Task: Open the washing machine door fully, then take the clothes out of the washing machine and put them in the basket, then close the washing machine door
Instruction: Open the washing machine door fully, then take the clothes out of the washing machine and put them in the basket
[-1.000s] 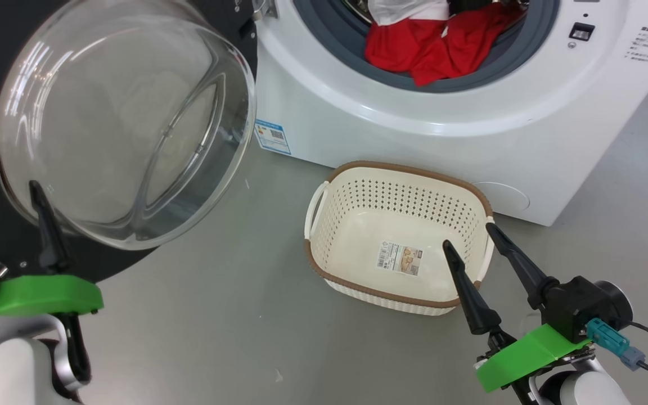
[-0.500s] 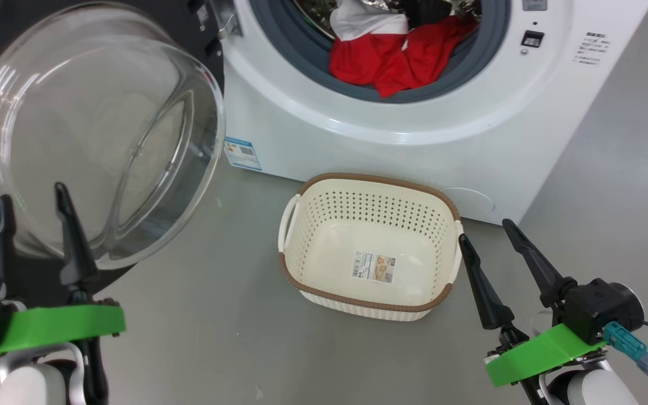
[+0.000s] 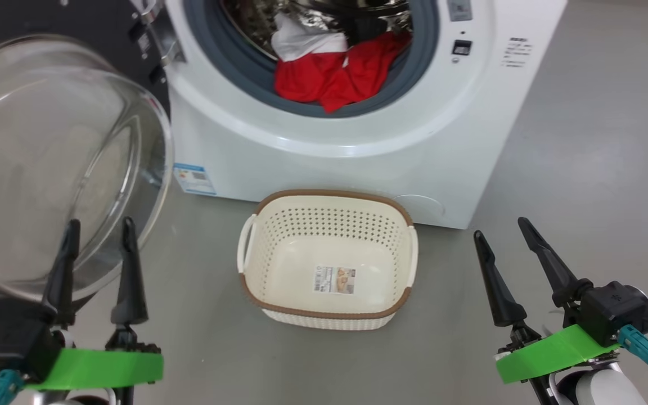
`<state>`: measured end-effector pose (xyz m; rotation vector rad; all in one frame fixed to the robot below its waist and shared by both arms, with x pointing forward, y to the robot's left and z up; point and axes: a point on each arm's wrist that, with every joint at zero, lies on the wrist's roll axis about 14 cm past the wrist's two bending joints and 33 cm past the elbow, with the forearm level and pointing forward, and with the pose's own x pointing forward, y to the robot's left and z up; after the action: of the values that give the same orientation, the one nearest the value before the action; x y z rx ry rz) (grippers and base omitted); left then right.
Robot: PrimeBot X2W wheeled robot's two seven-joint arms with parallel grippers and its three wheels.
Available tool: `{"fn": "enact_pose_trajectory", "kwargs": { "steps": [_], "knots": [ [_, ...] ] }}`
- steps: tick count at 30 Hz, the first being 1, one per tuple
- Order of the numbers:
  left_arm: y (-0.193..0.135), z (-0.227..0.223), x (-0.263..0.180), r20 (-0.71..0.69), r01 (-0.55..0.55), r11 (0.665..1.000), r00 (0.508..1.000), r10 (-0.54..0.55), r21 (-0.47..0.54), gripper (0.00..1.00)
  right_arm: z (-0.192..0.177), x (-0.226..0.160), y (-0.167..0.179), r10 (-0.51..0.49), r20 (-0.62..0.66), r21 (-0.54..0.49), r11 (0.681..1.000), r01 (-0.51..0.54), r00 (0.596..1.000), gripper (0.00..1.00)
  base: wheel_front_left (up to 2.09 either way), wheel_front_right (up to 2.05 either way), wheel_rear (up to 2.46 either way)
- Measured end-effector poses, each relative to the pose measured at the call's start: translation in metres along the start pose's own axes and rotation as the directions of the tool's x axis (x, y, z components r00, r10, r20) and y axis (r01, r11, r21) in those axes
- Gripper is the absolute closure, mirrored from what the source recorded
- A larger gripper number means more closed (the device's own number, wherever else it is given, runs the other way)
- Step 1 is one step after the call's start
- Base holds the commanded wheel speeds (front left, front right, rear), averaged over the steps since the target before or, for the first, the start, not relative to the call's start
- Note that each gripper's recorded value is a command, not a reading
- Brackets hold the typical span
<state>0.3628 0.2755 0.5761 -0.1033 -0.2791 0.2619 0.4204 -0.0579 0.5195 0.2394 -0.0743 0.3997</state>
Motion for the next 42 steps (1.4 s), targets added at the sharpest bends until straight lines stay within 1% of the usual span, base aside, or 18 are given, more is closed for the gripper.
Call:
{"fn": "enact_pose_trajectory", "kwargs": {
  "steps": [5, 11, 19, 24, 29, 35, 42],
  "knots": [
    [-0.025, -0.011, -0.001, -0.029, 0.076, 0.996, 0.997, -0.077, -0.036, 0.0, 0.01, -0.012, -0.017, -0.057, 0.025, -0.016, 0.998, 0.057, 0.998, 0.0, 0.0, 0.0, 0.0],
    [-0.054, -0.019, 0.001, -0.048, 0.154, 0.985, 0.986, -0.158, -0.084, 0.0, 0.016, -0.033, -0.037, -0.131, 0.037, -0.019, 0.991, 0.132, 0.991, 0.0, 0.0, 0.0, 0.0],
    [-0.077, -0.035, -0.007, -0.094, 0.214, 0.97, 0.97, -0.225, -0.117, 0.0, 0.028, -0.062, -0.062, -0.229, 0.074, -0.027, 0.972, 0.231, 0.971, 0.0, 0.0, 0.0, 0.0],
    [-0.088, -0.041, -0.011, -0.109, 0.239, 0.963, 0.961, -0.253, -0.127, 0.0, 0.033, -0.082, -0.075, -0.283, 0.089, -0.027, 0.958, 0.287, 0.955, 0.0, 0.0, 0.0, 0.0],
    [-0.095, -0.037, -0.012, -0.091, 0.262, 0.956, 0.957, -0.275, -0.131, 0.0, 0.038, -0.101, -0.085, -0.332, 0.105, -0.03, 0.941, 0.337, 0.937, 0.0, 0.0, 0.0, 0.0],
    [-0.096, -0.045, -0.022, -0.119, 0.269, 0.956, 0.952, -0.283, -0.121, 0.0, 0.04, -0.112, -0.087, -0.352, 0.111, -0.029, 0.933, 0.358, 0.929, 0.0, 0.0, 0.0, 0.0],
    [-0.097, -0.051, -0.026, -0.134, 0.269, 0.956, 0.949, -0.284, -0.118, 0.0, 0.045, -0.114, -0.091, -0.366, 0.128, -0.029, 0.928, 0.372, 0.922, 0.0, 0.0, 0.0, 0.0]
  ]
}}
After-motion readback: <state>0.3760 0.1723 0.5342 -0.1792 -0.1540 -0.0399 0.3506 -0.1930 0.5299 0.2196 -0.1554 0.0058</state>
